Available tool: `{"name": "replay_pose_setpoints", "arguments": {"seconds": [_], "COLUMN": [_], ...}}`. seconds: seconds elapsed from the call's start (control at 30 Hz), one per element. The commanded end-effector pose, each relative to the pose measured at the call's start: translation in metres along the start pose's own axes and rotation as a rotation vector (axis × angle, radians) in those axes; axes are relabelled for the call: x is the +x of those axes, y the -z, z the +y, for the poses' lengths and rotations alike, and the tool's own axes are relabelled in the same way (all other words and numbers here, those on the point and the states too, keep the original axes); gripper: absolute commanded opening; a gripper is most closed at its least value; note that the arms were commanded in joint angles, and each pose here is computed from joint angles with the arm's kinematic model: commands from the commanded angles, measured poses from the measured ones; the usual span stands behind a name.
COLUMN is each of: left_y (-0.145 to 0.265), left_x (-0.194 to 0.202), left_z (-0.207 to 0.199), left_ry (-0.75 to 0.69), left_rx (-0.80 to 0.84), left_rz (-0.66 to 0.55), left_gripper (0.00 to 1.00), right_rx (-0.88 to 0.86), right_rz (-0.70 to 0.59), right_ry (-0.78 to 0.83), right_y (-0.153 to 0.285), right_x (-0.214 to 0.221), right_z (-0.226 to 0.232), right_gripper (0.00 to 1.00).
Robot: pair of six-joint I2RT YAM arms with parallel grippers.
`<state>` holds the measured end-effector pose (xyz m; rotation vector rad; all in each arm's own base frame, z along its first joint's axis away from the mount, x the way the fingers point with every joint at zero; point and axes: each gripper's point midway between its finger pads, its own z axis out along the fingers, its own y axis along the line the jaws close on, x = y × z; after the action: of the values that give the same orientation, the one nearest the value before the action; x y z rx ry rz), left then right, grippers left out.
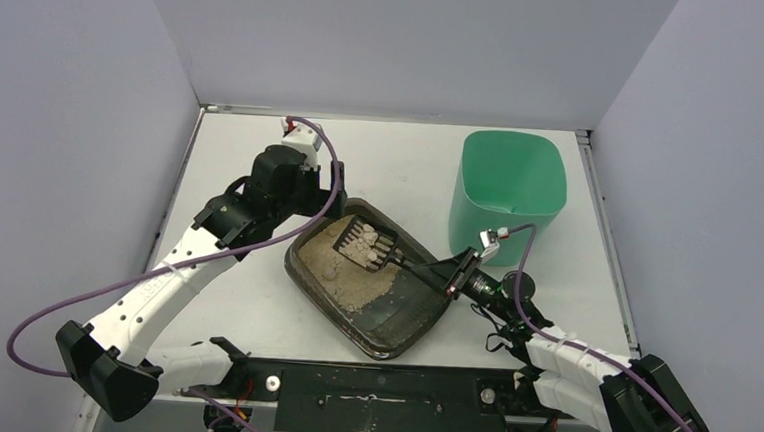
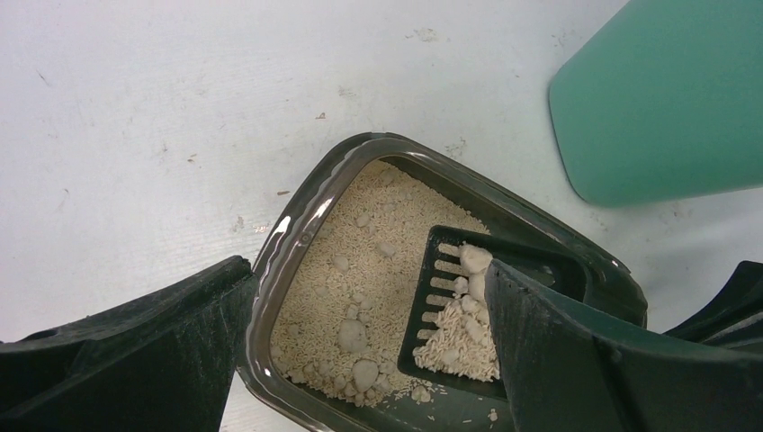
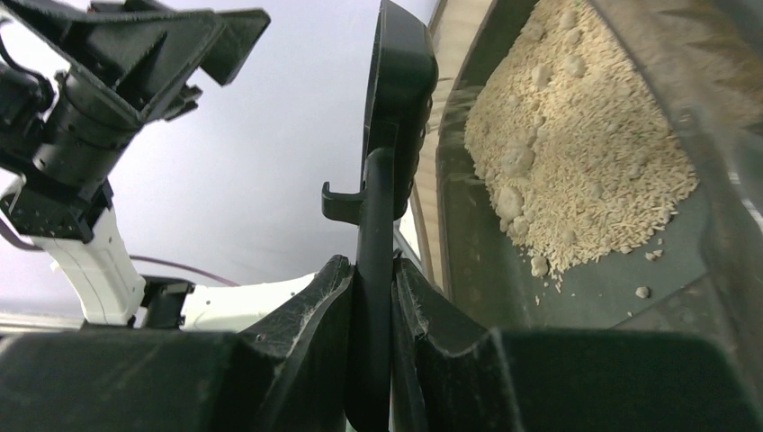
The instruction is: Clean the litter box
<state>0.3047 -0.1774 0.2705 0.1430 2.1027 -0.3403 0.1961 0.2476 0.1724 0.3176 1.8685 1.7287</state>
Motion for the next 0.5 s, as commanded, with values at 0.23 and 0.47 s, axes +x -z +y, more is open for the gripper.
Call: {"name": "replay_pose_setpoints", "arguments": {"seconds": [0.23, 0.47], "left_y": [0.018, 0.023], "left_x": [-0.027, -0.024], "left_z": [-0.006, -0.005], "left_ry": [0.041, 0.043], "left_rx": [0.046, 0.053], "left_rz": [-0.103, -0.111], "left_gripper": [0.97, 0.97], "right_rx": [-0.114, -0.083], "right_rz": [0.004, 0.018], "right_ry": [0.055, 0.057], "right_y": [-0.003, -0.006], "right_x": [0.004, 0.005], "right_z": [0.036, 0.035], "right_gripper": [0.0, 0.0]}}
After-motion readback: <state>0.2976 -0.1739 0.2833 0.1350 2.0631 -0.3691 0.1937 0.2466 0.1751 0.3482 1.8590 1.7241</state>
